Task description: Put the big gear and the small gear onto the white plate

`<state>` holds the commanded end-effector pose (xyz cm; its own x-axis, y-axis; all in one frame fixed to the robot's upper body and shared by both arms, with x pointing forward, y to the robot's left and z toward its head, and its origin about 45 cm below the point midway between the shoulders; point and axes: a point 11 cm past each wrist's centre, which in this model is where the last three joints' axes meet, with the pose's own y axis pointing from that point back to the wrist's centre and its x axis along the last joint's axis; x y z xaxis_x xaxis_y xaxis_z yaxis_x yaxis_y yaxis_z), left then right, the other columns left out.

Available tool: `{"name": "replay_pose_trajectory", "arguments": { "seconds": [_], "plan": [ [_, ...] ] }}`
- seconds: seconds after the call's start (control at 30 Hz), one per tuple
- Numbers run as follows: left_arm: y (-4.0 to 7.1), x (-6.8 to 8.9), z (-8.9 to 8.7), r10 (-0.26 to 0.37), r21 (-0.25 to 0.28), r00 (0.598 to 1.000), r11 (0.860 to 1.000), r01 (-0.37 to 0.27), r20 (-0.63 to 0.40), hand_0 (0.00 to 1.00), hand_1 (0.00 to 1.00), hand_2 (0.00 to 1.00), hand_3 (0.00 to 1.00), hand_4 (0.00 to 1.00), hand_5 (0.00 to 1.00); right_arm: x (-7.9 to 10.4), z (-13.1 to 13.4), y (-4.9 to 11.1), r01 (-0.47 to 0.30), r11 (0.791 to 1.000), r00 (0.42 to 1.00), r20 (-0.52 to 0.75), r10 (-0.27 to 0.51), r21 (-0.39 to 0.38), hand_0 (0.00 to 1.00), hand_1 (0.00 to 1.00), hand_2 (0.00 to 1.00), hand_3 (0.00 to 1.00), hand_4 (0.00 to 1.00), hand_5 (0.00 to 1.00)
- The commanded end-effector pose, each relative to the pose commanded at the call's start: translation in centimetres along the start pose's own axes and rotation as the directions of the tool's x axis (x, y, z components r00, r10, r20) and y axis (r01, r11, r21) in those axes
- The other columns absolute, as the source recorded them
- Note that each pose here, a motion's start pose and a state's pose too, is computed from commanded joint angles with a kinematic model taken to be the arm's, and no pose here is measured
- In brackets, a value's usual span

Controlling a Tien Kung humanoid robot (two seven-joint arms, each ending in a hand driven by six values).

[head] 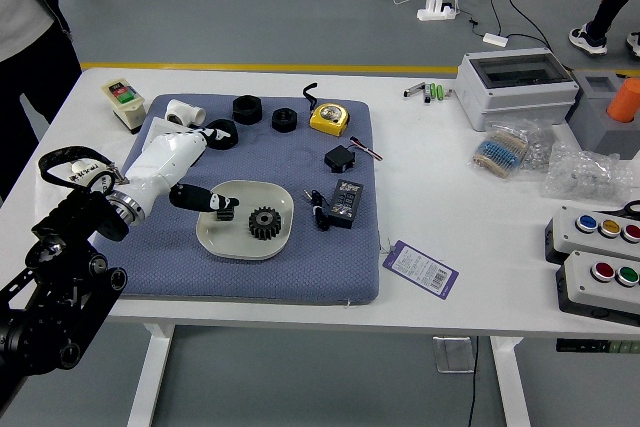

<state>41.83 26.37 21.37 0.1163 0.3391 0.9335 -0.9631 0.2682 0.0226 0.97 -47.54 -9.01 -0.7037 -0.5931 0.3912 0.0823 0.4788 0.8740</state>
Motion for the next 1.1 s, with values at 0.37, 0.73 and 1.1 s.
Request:
{"name": "replay_pose_trajectory", "arguments": {
  "seconds": [0.37,0.73,1.1],
  "plan": [
    [3.9,0.3,-5.0,0.22,0.188,0.92,0.968,-0.165,-0.324,0.56,0.632,0.685,0.631,0.824,0.284,0.1,0.4,0.0,-0.002,1.0,1.0,-0.005,0.002,-0.005,0.66,0.675,0.74,0.568,0.79,0.675],
    [8.8,0.2,-9.4,0.422,0.353,0.632,0.904,-0.241,-0.65,0.547,0.591,0.652,0.599,0.787,0.276,0.3,1.0,-0.1,-0.004,1.0,1.0,-0.015,0.004,-0.016,0.66,0.675,0.739,0.568,0.791,0.676],
    [9.3,-2.7,-7.7,0.254,0.224,0.253,0.964,-0.14,-0.934,0.779,0.778,0.852,0.806,0.906,0.646,0.5,1.3,-0.1,-0.007,1.0,1.0,-0.023,0.006,-0.021,0.66,0.674,0.739,0.567,0.79,0.675]
  ]
}}
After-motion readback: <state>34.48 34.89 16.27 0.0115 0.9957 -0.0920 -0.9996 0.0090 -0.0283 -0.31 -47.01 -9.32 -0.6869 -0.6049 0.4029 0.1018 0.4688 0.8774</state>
